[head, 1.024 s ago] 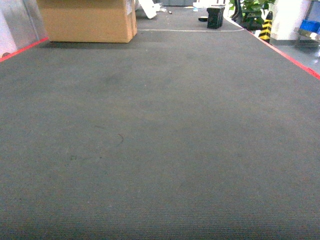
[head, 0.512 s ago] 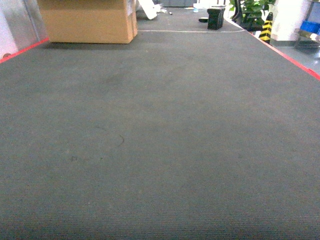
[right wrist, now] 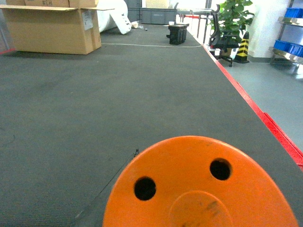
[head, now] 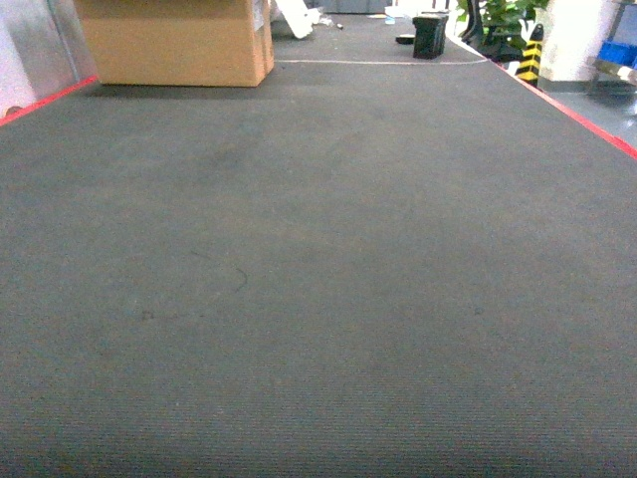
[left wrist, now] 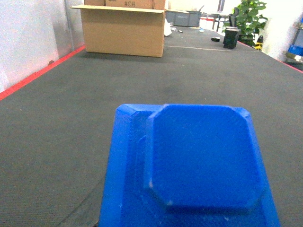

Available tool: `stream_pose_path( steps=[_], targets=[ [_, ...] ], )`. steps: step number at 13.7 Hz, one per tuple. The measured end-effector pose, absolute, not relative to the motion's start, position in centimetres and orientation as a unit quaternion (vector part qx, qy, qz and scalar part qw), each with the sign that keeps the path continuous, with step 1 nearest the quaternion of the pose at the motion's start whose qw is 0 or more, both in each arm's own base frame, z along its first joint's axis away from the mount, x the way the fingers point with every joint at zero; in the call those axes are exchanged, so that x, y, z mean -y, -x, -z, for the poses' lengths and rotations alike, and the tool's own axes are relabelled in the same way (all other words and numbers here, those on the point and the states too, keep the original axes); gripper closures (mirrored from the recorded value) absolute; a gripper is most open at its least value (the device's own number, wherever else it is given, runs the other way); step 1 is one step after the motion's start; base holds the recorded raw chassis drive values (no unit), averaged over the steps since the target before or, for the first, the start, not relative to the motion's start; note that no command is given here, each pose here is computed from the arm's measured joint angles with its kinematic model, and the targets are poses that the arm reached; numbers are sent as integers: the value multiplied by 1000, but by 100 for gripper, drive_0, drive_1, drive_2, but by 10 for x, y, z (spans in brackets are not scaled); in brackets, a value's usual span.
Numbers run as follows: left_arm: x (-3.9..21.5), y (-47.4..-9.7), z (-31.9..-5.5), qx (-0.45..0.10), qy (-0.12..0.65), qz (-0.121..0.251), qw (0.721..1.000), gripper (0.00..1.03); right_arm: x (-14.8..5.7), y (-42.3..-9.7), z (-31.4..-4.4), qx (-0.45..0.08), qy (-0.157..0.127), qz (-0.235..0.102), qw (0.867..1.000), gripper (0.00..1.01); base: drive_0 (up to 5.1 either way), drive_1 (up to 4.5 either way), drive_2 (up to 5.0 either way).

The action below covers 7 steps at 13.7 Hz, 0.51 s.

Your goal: Sort blue parts and orange caps into right shelf containers

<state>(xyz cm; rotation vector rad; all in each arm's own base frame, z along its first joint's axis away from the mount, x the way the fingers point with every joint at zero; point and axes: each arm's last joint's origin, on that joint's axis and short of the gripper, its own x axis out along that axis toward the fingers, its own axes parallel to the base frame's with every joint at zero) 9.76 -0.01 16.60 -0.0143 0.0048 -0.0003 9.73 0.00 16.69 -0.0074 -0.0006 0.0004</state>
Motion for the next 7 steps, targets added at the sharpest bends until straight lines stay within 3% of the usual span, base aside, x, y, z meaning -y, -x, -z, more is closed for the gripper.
stream_pose_path(
  steps=[4, 7],
  targets=[
    [0, -98, -166, -2, 7, 0, 1000, 61, 0, -97, -167, 0, 4, 0, 1000, 57, 0, 0, 0],
    [0, -98, -166, -2, 7, -1, 1000, 61, 0, -97, -167, 0, 4, 0, 1000, 57, -167, -167, -167]
  ],
)
